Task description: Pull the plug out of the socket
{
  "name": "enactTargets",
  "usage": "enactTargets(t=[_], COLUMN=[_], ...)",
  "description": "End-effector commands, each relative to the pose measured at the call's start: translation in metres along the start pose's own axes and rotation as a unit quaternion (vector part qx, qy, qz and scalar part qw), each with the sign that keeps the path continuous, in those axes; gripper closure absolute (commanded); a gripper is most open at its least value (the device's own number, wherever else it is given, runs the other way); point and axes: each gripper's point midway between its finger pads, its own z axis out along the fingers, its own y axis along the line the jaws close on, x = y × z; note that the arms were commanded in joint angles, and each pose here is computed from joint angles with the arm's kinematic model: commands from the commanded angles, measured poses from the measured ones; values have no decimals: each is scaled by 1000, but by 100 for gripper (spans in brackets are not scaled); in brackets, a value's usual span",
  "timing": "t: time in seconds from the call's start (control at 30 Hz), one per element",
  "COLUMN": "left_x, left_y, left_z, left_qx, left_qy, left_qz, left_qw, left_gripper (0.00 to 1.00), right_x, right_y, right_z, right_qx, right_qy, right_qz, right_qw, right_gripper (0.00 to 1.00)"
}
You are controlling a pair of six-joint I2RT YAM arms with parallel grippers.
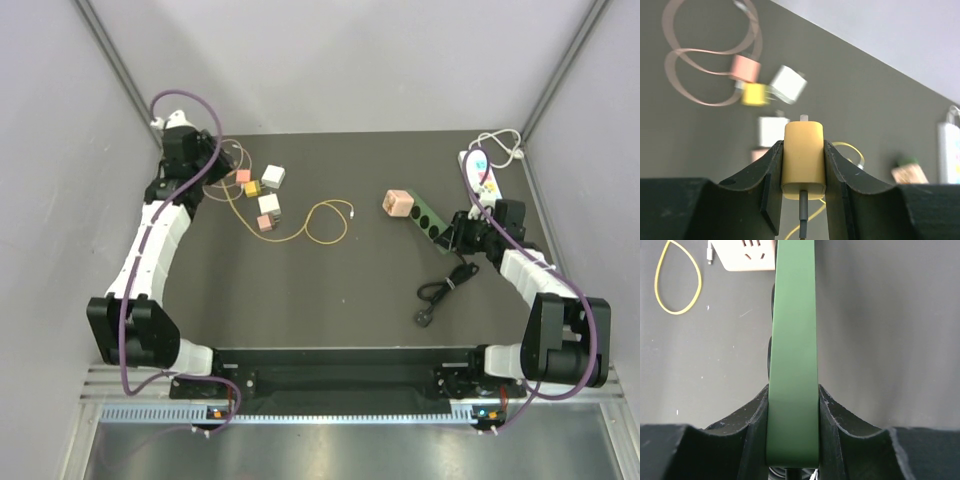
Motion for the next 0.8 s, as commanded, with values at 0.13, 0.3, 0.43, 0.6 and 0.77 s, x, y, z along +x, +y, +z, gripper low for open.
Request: enactTargets(t=[0.13, 0.3, 0.43, 0.6, 0.77], left_x=[-84, -106, -123, -149, -158], left_y=[34, 39, 44, 47, 39], left_z=[-6, -23, -43, -77, -88], left_qx=[-49, -81, -105, -132, -122], left_qy=[-117, -158, -197, -253, -264], left_qz=[21, 32, 42, 49, 54], left_qw=[992, 984, 974, 957, 955], left_gripper=[100, 100, 100, 100, 100], right_x=[-44, -44, -43, -43, -43], right_y=[15, 14, 14, 13, 14], right_z=[-10, -9, -9, -8, -8], right_qx=[-32, -34, -34, -33, -34], right_qy=[-78, -76, -74, -75, -74], right_qz=[-50, -49, -49, -49, -50], right_qw=[995, 995, 995, 995, 995], right_gripper=[100, 100, 100, 100, 100])
